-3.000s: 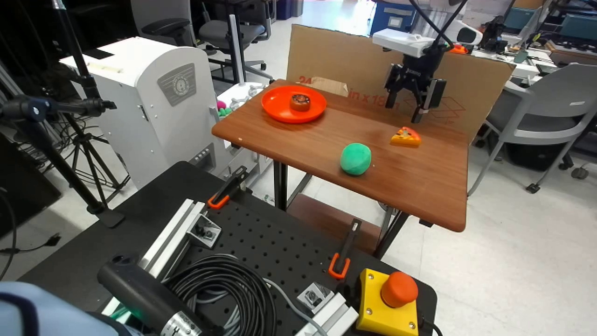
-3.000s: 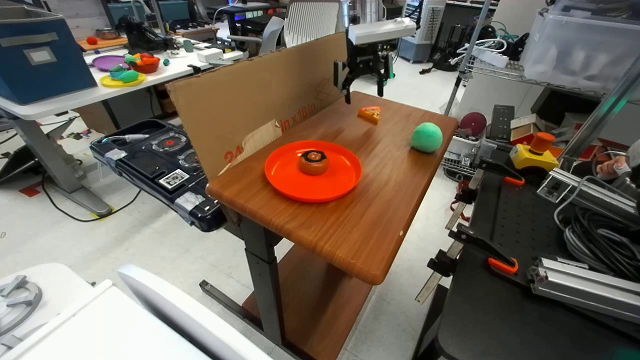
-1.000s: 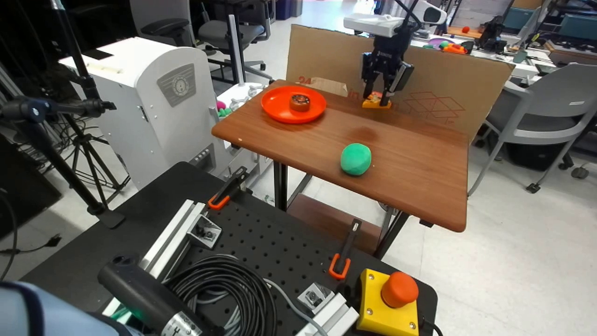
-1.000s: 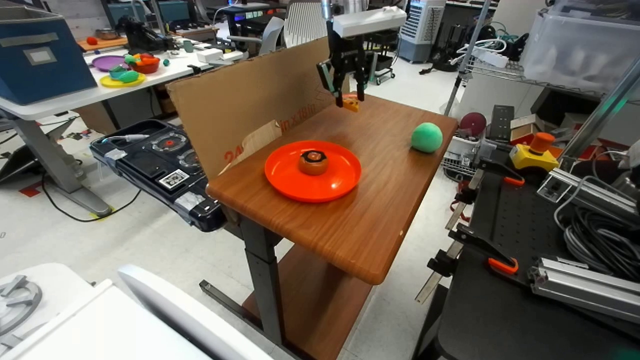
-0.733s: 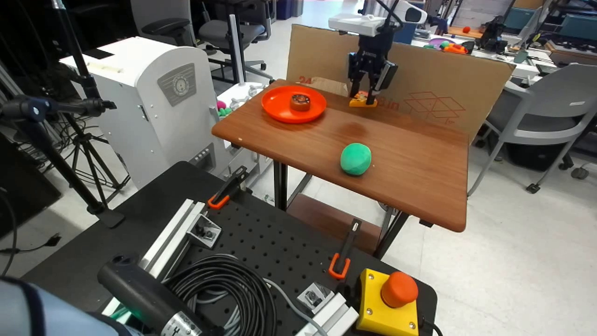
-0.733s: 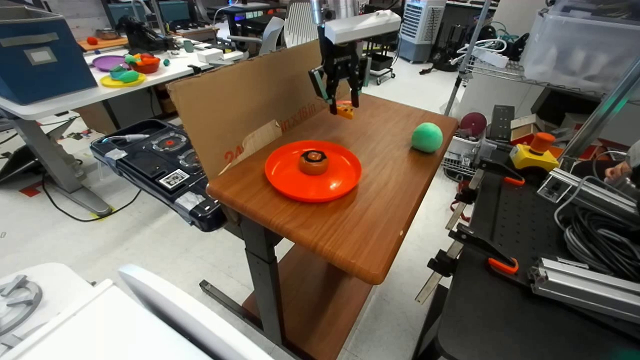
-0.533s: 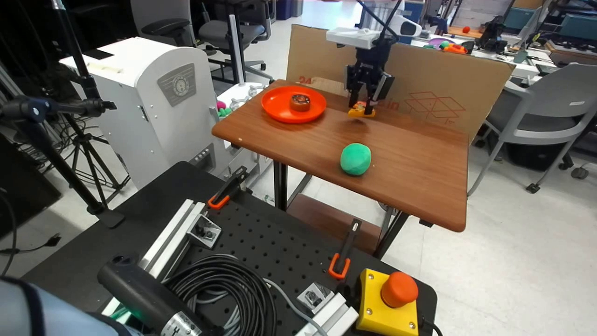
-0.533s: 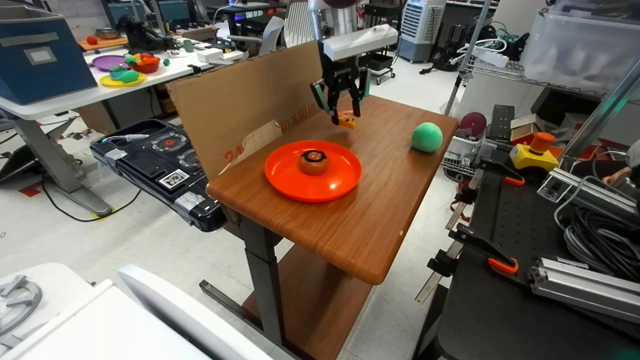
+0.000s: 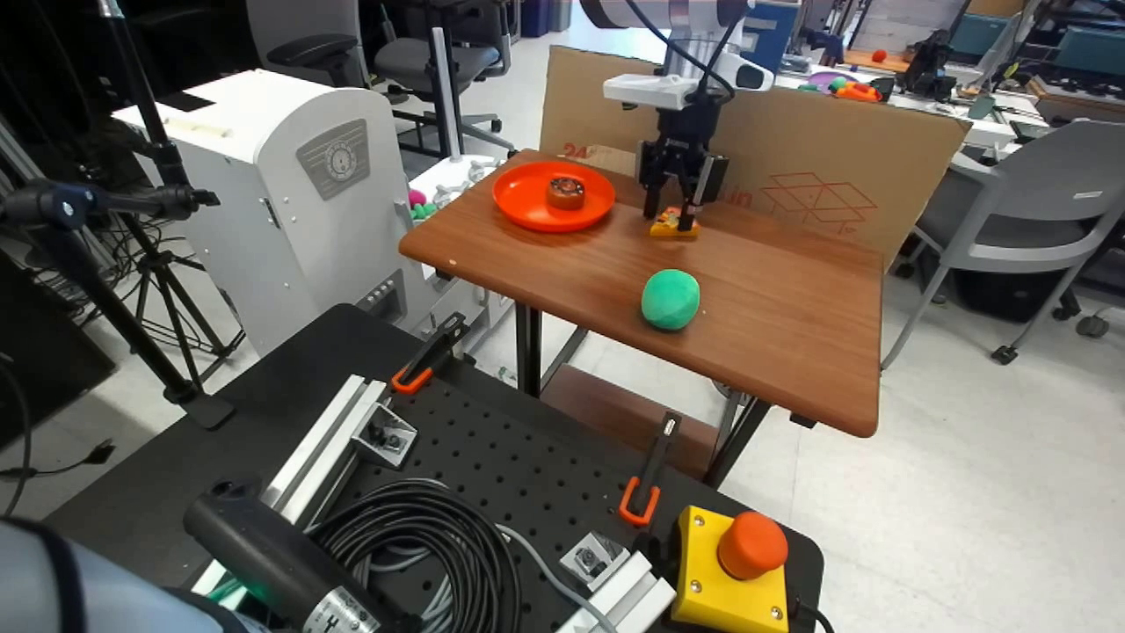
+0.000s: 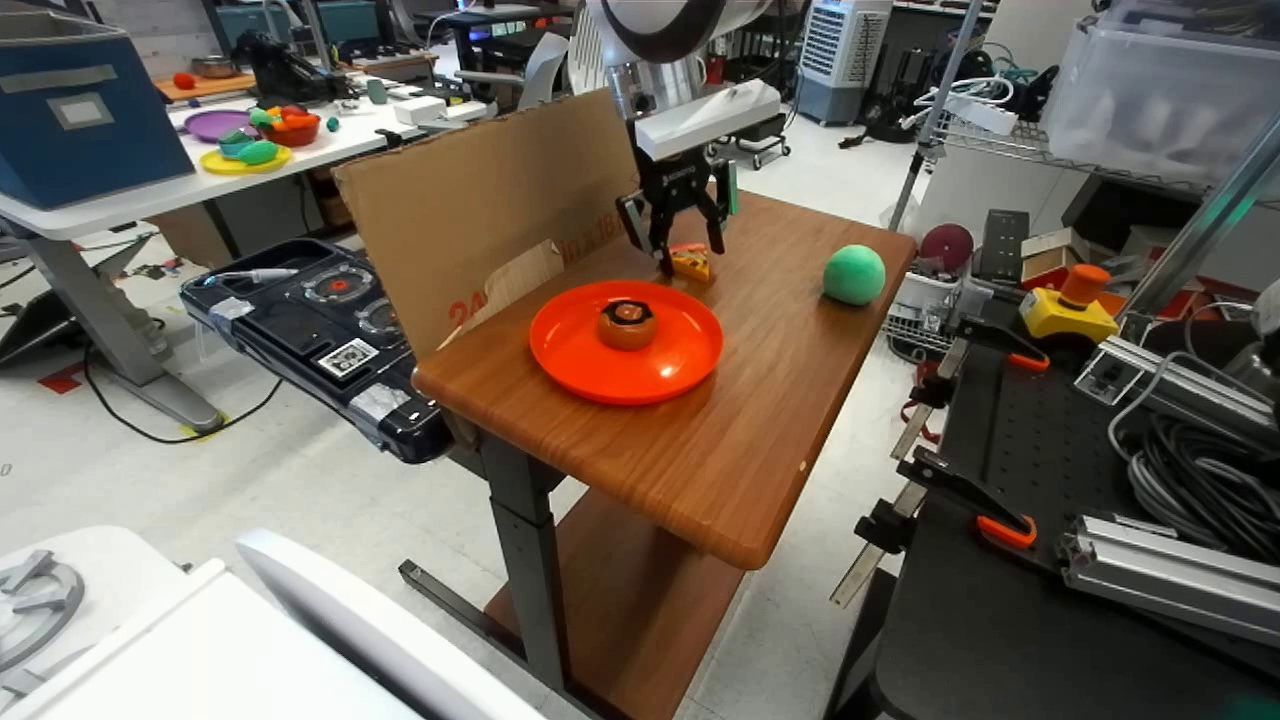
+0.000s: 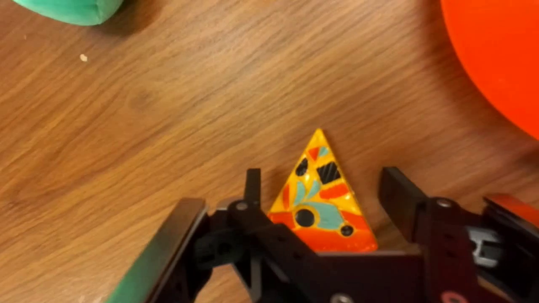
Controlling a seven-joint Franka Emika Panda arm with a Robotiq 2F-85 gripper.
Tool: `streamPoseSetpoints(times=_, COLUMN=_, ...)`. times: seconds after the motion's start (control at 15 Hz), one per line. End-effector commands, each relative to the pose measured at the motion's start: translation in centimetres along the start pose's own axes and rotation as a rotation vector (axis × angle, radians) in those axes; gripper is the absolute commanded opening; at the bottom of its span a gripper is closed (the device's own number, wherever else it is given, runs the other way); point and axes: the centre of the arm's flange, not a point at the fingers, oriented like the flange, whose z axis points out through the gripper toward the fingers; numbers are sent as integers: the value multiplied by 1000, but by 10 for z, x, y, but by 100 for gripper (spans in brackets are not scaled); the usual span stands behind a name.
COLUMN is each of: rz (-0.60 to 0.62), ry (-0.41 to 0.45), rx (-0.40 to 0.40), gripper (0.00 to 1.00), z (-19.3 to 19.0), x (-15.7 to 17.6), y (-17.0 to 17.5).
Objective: Move the pizza slice to the left
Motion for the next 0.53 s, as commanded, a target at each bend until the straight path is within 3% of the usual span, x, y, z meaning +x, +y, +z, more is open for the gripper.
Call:
streamPoseSetpoints(times=0.0, rz=-54, ry=-57, rx=10, gripper=100, z=-19, x=-34, y=-6)
streamPoseSetpoints(times=0.13, rz=-102, ry=-106, rx=16, gripper=100, z=-39, x=-73, y=6)
streamPoseSetpoints(times=0.2, rz=-64, ry=-62, rx=5, gripper=100, z=-13, x=-29, y=-14)
streamPoseSetpoints(times=0.47, rz=-94, ry=-81, rx=8, gripper=100, z=-38, x=-56, y=-7)
